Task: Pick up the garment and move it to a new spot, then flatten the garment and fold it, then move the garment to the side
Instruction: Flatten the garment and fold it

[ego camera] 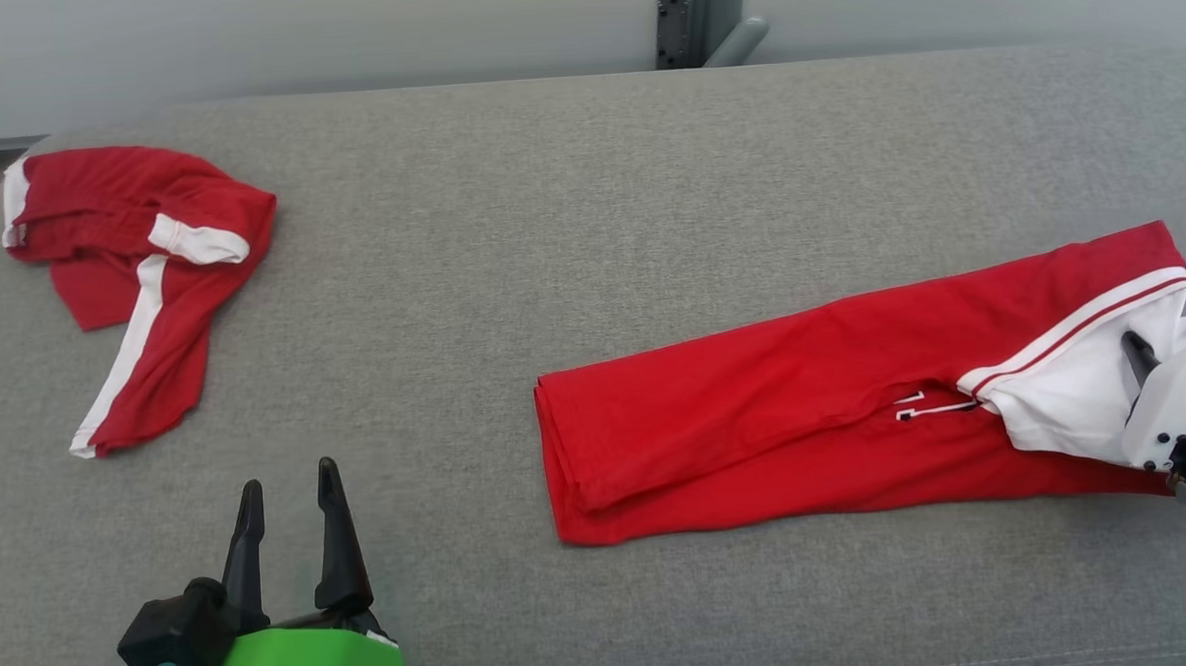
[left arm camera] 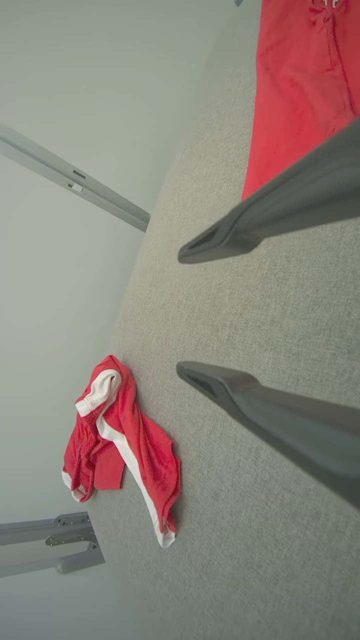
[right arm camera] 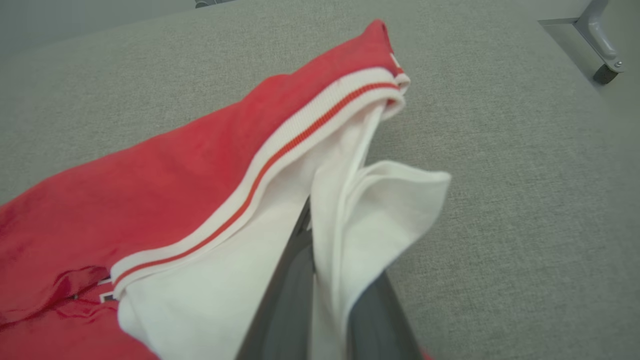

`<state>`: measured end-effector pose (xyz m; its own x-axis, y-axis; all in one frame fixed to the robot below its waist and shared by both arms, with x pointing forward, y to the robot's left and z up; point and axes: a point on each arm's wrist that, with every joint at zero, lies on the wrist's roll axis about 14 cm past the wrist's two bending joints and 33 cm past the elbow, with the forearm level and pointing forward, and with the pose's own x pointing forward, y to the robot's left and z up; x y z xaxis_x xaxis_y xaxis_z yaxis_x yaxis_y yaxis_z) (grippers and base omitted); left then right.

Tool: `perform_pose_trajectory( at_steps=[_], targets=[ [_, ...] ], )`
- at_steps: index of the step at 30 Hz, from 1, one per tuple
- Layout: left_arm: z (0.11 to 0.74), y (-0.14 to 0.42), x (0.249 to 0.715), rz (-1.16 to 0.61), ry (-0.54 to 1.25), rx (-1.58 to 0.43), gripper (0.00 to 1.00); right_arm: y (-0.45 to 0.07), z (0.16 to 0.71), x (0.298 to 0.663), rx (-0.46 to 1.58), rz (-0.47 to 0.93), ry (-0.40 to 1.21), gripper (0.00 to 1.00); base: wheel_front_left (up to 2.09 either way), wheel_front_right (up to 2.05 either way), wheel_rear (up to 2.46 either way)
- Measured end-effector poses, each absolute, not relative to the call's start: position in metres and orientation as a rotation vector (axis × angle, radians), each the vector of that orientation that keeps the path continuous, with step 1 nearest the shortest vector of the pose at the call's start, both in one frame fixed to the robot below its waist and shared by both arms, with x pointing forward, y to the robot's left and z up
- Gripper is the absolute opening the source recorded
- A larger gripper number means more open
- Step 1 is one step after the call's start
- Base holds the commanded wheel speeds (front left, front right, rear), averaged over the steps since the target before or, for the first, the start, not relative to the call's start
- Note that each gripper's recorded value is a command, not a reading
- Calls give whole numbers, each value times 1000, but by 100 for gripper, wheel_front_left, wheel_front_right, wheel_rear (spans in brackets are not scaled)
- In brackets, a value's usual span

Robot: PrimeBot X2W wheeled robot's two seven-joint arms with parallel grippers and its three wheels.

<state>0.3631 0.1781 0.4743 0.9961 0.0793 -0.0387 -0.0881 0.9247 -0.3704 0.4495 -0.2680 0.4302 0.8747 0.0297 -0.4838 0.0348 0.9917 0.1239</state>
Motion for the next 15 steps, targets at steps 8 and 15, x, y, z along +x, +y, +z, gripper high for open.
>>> perform_pose_trajectory(
  at_steps=[8,15],
  targets=[
    [473,148,379,-10,39,-377,100,-286,448,435,167,-52,437,0,0,0,0],
    [476,137,379,-43,34,-377,100,-252,473,431,175,51,349,0,0,0,0]
  ],
)
